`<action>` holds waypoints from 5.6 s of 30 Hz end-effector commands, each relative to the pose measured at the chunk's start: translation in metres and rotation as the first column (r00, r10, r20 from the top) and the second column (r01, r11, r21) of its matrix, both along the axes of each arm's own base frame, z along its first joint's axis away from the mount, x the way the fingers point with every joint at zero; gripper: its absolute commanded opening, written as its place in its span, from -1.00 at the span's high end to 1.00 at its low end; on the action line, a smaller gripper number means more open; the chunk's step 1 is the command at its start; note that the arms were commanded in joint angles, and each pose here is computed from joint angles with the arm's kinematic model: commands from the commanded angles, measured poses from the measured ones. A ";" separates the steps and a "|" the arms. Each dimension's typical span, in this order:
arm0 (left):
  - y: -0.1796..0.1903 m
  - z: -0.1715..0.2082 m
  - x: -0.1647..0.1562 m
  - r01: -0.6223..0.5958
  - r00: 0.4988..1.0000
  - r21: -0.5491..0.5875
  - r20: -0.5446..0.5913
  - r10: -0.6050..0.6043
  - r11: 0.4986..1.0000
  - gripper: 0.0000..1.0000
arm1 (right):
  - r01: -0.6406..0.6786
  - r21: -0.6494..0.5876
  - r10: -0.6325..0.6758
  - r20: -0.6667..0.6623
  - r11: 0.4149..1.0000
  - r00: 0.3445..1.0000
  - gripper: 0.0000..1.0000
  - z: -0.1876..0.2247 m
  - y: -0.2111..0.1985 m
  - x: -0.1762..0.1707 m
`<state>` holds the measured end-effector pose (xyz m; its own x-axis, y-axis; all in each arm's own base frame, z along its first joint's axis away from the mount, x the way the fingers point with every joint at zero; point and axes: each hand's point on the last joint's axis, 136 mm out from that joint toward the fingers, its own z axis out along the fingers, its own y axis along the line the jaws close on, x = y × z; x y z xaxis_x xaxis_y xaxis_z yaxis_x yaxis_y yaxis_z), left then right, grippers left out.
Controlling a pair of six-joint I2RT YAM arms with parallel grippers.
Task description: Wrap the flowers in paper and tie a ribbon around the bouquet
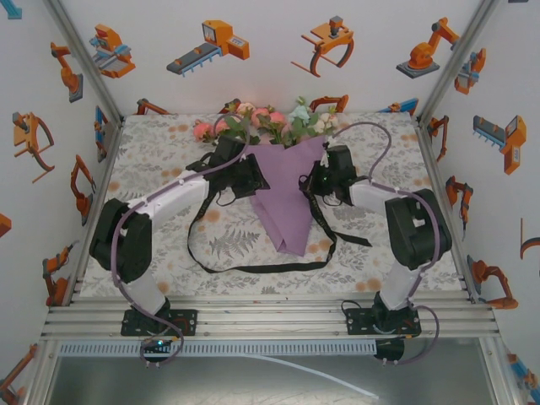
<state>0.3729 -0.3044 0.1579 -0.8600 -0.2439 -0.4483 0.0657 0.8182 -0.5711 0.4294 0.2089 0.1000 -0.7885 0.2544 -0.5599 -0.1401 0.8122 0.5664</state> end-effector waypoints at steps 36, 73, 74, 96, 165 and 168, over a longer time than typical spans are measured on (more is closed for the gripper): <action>-0.048 -0.036 0.019 0.201 0.979 -0.130 0.003 -0.202 0.971 -0.01 | -0.077 -0.018 0.078 0.030 0.997 0.997 -0.08 0.070 -0.037 -0.101; 0.047 -0.105 0.057 -0.107 0.985 0.030 -0.136 0.110 0.994 -0.22 | -0.040 0.101 0.053 -0.132 0.994 0.990 -0.11 -0.050 -0.009 -0.017; 0.043 -0.108 0.056 -0.096 0.985 0.016 -0.145 0.097 0.995 -0.18 | -0.040 0.105 0.054 -0.132 0.994 0.990 -0.10 -0.049 -0.008 -0.018; 0.025 -0.054 0.026 -0.062 0.989 -0.270 -0.149 0.022 0.961 1.00 | -0.054 0.147 0.074 -0.136 0.988 0.988 0.83 -0.008 -0.001 -0.044; 0.031 -0.114 -0.041 -0.029 0.965 -0.160 -0.260 -0.014 0.987 1.00 | 0.246 -0.306 -0.294 -0.122 0.920 0.948 1.00 0.020 -0.113 -0.090; 0.031 -0.115 -0.041 -0.026 0.966 -0.160 -0.258 -0.016 0.987 1.00 | 0.174 -0.150 -0.192 -0.111 0.973 0.975 1.00 0.054 -0.081 -0.086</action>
